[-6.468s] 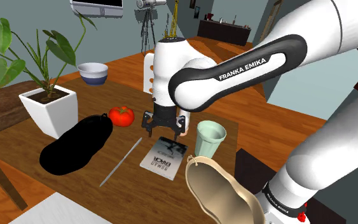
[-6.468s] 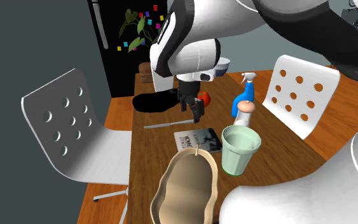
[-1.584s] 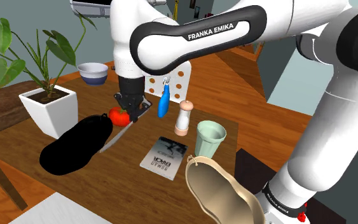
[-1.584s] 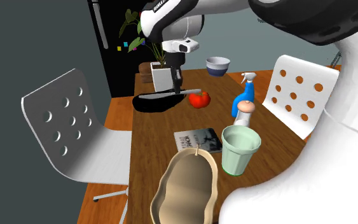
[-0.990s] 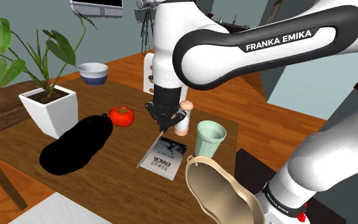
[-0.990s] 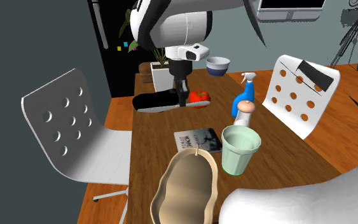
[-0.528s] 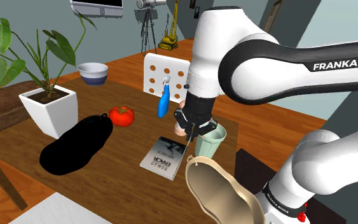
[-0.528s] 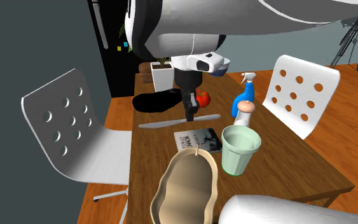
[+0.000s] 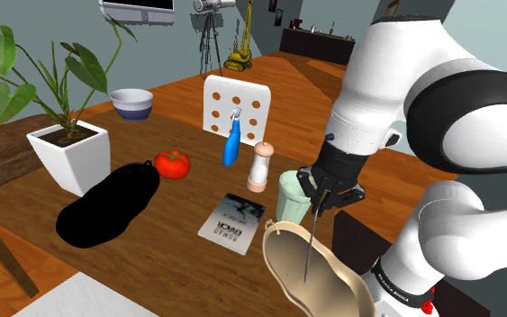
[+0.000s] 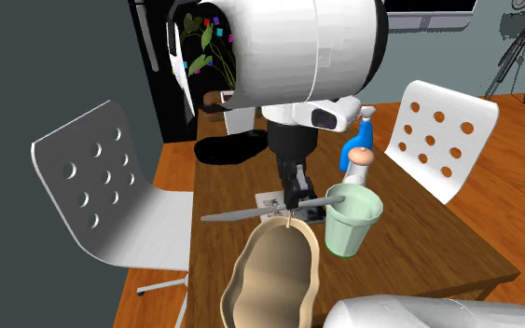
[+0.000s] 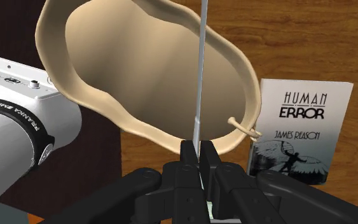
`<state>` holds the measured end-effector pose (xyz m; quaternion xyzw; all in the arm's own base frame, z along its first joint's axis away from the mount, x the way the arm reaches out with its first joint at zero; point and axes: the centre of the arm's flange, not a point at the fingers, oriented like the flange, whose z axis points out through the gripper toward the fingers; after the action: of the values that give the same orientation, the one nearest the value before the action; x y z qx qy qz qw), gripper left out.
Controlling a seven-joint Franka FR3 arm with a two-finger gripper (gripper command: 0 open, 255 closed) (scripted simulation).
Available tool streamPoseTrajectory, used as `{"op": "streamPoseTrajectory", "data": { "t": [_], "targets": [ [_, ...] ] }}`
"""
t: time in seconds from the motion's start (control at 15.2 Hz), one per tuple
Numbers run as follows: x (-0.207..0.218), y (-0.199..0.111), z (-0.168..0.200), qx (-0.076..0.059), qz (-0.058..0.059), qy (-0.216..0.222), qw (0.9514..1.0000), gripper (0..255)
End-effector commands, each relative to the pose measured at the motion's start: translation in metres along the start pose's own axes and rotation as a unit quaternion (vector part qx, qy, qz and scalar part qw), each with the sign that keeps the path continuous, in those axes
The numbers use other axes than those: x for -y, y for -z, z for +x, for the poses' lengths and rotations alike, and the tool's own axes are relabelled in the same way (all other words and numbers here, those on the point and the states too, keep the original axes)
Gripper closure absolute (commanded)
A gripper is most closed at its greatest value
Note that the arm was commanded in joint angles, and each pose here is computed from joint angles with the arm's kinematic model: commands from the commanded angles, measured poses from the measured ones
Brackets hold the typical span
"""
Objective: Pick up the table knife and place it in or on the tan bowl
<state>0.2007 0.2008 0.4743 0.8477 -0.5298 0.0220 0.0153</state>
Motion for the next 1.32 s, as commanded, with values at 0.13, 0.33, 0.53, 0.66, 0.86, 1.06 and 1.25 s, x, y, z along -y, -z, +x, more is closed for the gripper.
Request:
{"op": "streamPoseTrajectory", "data": {
  "t": [0.13,0.33,0.53,0.66,0.86,1.06,1.25],
  "targets": [
    [-0.029,-0.008,-0.002,0.001,0.000,0.000,1.0000,255],
    [-0.029,-0.023,-0.003,0.001,0.000,0.000,1.0000,255],
    [-0.028,-0.039,-0.004,0.001,0.000,0.000,1.0000,255],
    [-0.028,-0.050,-0.004,0.001,0.000,0.000,1.0000,255],
    [-0.028,-0.066,-0.005,0.001,0.000,0.000,1.0000,255],
    [-0.028,-0.081,-0.006,0.001,0.000,0.000,1.0000,255],
    [-0.028,-0.090,-0.006,0.001,0.000,0.000,1.0000,255]
  ]
}}
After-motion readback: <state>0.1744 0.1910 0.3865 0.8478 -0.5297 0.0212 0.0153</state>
